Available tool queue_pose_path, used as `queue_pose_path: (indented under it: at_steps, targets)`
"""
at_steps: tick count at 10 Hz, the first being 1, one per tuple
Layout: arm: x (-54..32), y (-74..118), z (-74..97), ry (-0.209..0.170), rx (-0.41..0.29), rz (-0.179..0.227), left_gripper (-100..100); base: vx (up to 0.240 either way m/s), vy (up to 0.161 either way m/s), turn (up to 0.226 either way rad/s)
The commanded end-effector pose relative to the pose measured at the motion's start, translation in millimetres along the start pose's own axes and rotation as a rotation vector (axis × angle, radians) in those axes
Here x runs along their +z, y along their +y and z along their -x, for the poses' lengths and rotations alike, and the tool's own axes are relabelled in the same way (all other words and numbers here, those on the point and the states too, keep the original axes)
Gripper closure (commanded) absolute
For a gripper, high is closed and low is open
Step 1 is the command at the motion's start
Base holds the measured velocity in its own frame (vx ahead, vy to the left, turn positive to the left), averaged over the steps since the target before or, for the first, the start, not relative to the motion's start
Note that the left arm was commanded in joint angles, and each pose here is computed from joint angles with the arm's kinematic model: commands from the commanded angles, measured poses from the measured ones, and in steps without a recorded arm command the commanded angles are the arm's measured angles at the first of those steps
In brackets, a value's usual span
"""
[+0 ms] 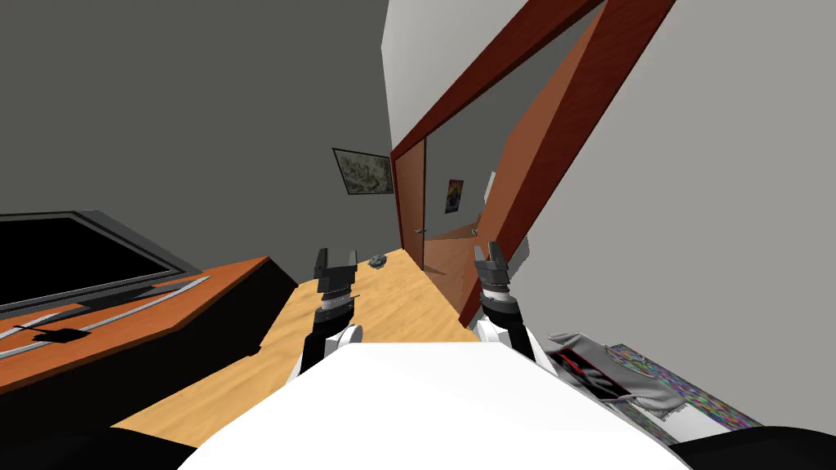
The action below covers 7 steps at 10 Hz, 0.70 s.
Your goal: Push the door open
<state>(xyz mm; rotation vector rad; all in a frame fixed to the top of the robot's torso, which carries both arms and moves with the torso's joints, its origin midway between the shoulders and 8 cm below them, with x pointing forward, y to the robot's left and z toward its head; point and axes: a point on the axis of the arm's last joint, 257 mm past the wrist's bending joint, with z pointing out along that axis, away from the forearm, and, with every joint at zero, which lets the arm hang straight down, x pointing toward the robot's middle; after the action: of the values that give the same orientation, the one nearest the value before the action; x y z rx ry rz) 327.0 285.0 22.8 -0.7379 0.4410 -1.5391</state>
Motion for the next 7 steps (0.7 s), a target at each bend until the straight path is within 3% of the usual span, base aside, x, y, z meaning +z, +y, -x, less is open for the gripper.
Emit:
queue_pose_path:
  at_steps: [1,3,7]
  targets:
    - [-2.1,10.3,0.7,0.010,0.007,0.018,-100,-0.047,-0.208,-0.278]
    - [-3.3,15.7,1.2,0.013,0.011,0.028,-100,0.127,0.122,-0.005]
    - [-10.1,44.9,5.3,0.031,0.032,0.079,-100,0.134,0.098,-0.159]
